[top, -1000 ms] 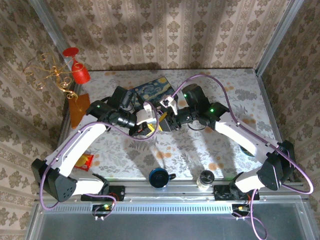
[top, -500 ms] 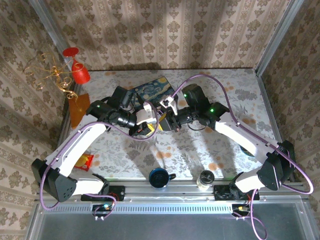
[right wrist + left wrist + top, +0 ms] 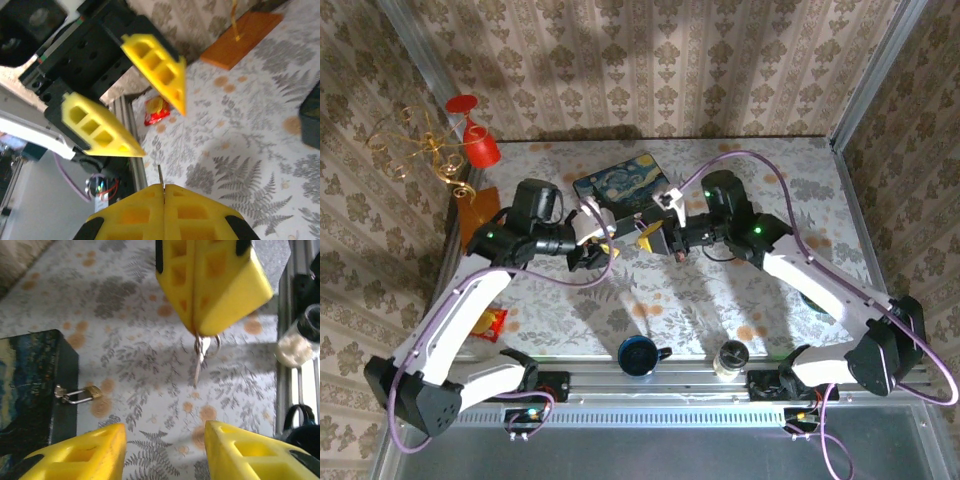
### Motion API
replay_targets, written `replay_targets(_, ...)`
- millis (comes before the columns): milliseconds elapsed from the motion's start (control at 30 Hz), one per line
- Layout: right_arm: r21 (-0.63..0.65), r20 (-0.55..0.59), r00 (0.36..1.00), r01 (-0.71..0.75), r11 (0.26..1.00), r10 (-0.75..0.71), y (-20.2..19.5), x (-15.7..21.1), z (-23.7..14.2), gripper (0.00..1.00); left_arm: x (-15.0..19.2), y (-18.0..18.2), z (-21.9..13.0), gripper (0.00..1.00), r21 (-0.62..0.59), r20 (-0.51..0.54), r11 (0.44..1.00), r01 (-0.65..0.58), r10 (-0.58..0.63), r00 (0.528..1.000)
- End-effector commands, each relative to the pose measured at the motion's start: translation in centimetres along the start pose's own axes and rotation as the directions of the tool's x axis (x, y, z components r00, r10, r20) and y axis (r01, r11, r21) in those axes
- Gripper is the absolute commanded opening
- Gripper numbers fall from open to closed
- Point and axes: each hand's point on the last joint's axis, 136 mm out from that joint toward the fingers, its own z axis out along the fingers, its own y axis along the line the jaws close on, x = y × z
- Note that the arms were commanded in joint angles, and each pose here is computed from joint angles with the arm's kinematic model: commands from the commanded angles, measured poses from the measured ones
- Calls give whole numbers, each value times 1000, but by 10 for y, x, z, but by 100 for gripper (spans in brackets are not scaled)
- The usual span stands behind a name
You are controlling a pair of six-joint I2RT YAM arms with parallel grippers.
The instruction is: Unlock the padlock with the key
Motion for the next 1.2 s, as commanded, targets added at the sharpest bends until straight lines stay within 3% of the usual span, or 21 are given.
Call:
replay_targets(0, 43, 159, 987, -38, 998, 31, -5, -30, -13, 0, -30, 11, -13, 53, -87, 182, 996, 1, 15, 983)
replay_targets(133, 10, 228, 971, -74, 997, 70, -1, -40, -17, 0, -52, 21, -26, 58, -159, 399, 985, 71, -2, 917)
replay_targets(200, -4, 272, 959, -80, 997, 78, 1, -47, -20, 0, -59, 32, -34, 58, -161, 526, 976, 149, -43, 849)
replay_targets(267, -13, 306, 948, -86, 996, 86, 3, -52, -23, 0, -61, 43, -37, 58, -117, 648, 960, 255, -121, 752)
replay_targets(400, -33, 344, 935, -83, 996, 90, 7, -59, -26, 0, -63, 62, -33, 52, 92, 747, 914, 396, -326, 580)
replay_targets(533, -32, 358, 930, -73, 997, 80, 7, -62, -27, 0, -82, 65, -29, 52, 335, 726, 871, 360, -482, 490)
replay_targets(633, -18, 365, 928, -73, 997, 75, 4, -63, -27, 0, -93, 59, -22, 55, 396, 680, 862, 316, -507, 531)
replay_targets(767, 22, 383, 921, -90, 996, 75, -7, -63, -32, 0, -100, 50, -29, 70, 392, 683, 879, 271, -475, 555)
replay_targets(900, 18, 414, 906, -110, 994, 93, -15, -65, -38, 0, -101, 47, -32, 72, 400, 666, 871, 286, -490, 562)
replay_targets(1067, 5, 426, 900, -109, 994, 97, -14, -69, -39, 0, -94, 55, -25, 72, 380, 570, 812, 443, -583, 578)
replay_targets(1167, -2, 441, 892, -108, 994, 98, -12, -73, -41, 0, -88, 54, -28, 71, 298, 545, 817, 494, -570, 615)
